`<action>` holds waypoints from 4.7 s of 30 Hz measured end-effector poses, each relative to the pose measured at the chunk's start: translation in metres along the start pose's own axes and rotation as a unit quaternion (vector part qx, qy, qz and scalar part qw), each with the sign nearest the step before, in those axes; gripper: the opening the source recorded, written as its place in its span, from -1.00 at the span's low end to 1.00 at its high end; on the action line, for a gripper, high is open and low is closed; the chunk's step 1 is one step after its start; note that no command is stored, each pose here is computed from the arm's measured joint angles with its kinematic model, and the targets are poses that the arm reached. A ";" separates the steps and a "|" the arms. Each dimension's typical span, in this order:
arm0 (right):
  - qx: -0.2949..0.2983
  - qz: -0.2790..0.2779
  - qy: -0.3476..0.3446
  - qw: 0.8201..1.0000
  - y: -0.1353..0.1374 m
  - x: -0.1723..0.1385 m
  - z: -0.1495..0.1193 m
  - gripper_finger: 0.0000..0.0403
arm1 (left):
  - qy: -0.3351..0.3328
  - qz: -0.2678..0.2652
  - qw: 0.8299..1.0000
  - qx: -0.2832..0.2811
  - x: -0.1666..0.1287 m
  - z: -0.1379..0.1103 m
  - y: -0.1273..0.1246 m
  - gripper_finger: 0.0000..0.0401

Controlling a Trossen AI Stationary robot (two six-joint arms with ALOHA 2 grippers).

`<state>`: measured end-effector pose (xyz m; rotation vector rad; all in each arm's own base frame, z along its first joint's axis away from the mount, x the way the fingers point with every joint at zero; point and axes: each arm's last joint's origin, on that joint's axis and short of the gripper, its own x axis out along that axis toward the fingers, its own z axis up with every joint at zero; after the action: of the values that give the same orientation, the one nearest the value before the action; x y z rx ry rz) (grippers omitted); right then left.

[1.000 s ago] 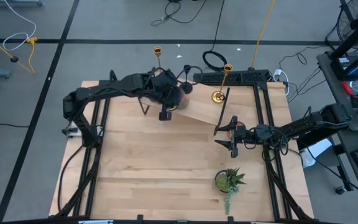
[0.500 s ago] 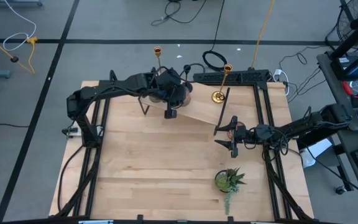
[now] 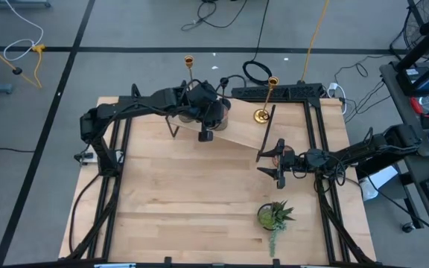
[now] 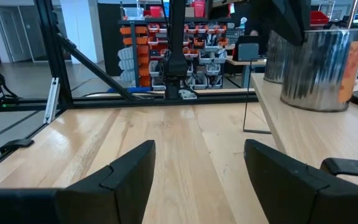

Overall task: Pick & Place candle stick holders
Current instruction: Put the bottom orange scented candle holder on the shelf, then put the orange scented candle holder on the shelf align with the other orange scented candle

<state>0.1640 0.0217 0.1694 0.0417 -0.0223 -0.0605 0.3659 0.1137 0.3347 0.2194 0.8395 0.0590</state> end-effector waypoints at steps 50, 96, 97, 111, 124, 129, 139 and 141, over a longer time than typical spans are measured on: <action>0.000 0.000 0.000 1.000 0.000 0.000 0.000 0.20 | 0.010 0.061 0.997 0.046 0.000 0.009 -0.014 -0.92; -0.002 0.000 0.006 1.000 0.000 0.000 -0.001 0.20 | -0.041 0.092 0.994 0.051 -0.095 0.026 -0.098 -0.52; -0.002 0.000 0.007 1.000 0.000 0.000 -0.001 0.20 | -0.039 0.084 0.995 0.041 -0.104 0.023 -0.103 -0.52; 0.005 0.001 -0.017 1.000 0.000 0.000 0.003 0.20 | -0.014 -0.024 0.997 0.075 -0.145 -0.010 -0.187 -0.52; 0.025 0.084 -0.008 0.996 0.005 0.001 0.004 0.20 | -0.123 -0.053 0.985 0.110 -0.080 -0.105 -0.223 -0.52; 0.012 0.105 0.005 0.994 0.010 0.015 0.022 0.20 | -0.179 -0.044 0.980 0.075 -0.074 -0.133 -0.214 -0.52; -0.062 0.100 0.262 0.958 0.024 0.039 0.063 0.20 | -0.232 -0.028 0.970 0.062 -0.074 -0.152 -0.203 -0.52; -0.067 0.107 0.284 0.950 0.027 0.034 0.066 0.20 | -0.228 -0.029 0.971 0.064 -0.072 -0.154 -0.203 -0.52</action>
<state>0.1983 0.0437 0.2367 -0.0803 0.5541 0.1702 0.1962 -0.0687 0.2442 0.3149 0.3899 -0.0977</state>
